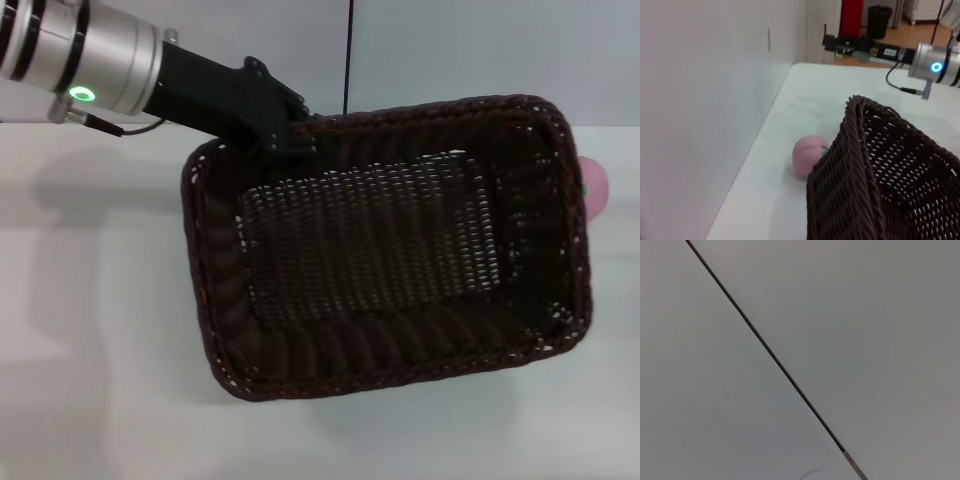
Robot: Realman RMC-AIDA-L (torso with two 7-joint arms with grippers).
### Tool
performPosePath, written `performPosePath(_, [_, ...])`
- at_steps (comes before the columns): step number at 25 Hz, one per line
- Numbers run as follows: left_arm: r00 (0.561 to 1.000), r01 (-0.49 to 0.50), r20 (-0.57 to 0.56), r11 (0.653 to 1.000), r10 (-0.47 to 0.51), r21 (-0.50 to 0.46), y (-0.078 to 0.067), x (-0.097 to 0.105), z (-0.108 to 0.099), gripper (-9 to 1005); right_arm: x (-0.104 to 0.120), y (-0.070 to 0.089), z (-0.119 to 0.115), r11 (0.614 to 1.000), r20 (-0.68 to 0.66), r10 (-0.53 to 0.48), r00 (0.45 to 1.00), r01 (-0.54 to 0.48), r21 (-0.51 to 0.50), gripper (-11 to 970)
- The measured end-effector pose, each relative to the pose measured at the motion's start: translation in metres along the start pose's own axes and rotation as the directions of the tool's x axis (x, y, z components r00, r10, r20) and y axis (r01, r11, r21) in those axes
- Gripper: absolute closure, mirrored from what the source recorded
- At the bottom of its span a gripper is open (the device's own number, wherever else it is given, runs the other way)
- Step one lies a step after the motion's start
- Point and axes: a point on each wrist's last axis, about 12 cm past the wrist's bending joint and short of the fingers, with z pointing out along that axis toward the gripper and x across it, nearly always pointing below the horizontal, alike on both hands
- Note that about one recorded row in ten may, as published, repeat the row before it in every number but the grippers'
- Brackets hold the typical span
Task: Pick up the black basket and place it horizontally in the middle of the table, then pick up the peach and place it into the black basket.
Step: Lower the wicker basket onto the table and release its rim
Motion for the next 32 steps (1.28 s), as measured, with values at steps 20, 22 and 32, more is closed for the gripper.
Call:
performPosePath(20, [0.997, -0.067, 0.046, 0.998, 0.067, 0.013, 0.003, 0.004, 0.024, 745, 0.002, 0.000, -0.002, 1.000, -0.005, 0.009, 1.000, -0.009, 0.005, 482])
performPosePath(22, [0.997, -0.070, 0.044, 0.997, 0.069, 0.015, 0.003, 0.003, 0.026, 742, 0.002, 0.000, -0.002, 1.000, -0.005, 0.010, 1.000, -0.010, 0.006, 482])
performPosePath(32, [0.995, -0.092, 0.047, 0.996, 0.092, 0.008, -0.001, 0.000, 0.045, 727, 0.004, 0.000, -0.004, 1.000, -0.010, 0.019, 1.000, -0.019, 0.009, 478])
